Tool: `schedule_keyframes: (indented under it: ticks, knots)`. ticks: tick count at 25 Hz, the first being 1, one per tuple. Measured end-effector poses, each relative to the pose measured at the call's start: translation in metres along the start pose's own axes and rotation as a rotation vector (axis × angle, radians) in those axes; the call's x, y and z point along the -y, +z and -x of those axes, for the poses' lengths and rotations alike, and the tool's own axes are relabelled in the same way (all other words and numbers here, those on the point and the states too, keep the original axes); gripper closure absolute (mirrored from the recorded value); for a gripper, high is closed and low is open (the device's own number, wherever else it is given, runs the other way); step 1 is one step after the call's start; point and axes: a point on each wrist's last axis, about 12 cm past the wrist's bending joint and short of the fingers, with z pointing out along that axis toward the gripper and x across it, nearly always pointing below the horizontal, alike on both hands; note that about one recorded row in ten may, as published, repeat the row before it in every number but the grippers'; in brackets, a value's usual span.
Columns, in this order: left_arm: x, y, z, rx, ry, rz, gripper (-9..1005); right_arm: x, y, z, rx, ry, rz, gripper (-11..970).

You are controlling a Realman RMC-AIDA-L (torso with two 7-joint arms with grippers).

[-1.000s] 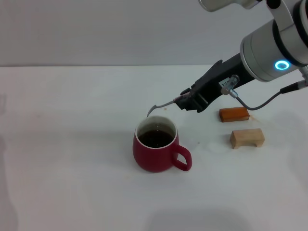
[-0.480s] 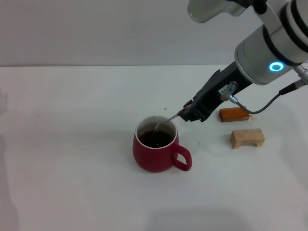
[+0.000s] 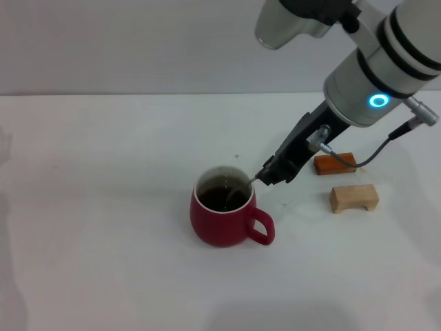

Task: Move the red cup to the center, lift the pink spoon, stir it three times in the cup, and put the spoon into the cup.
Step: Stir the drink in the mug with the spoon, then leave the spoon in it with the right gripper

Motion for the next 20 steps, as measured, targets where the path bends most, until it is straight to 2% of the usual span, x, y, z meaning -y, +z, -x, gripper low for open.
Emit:
schedule_keyframes:
  ticks: [14,20]
  knots:
    - [0.004,0.001,0.000,-0.001,-0.008,-0.007,151,0.004,0.018,0.016,-0.066,-0.045,0.027,809]
    - [0.005,0.000,0.000,-0.003,-0.019,-0.007,151,-0.002,0.020,0.029,-0.063,-0.082,0.036,809]
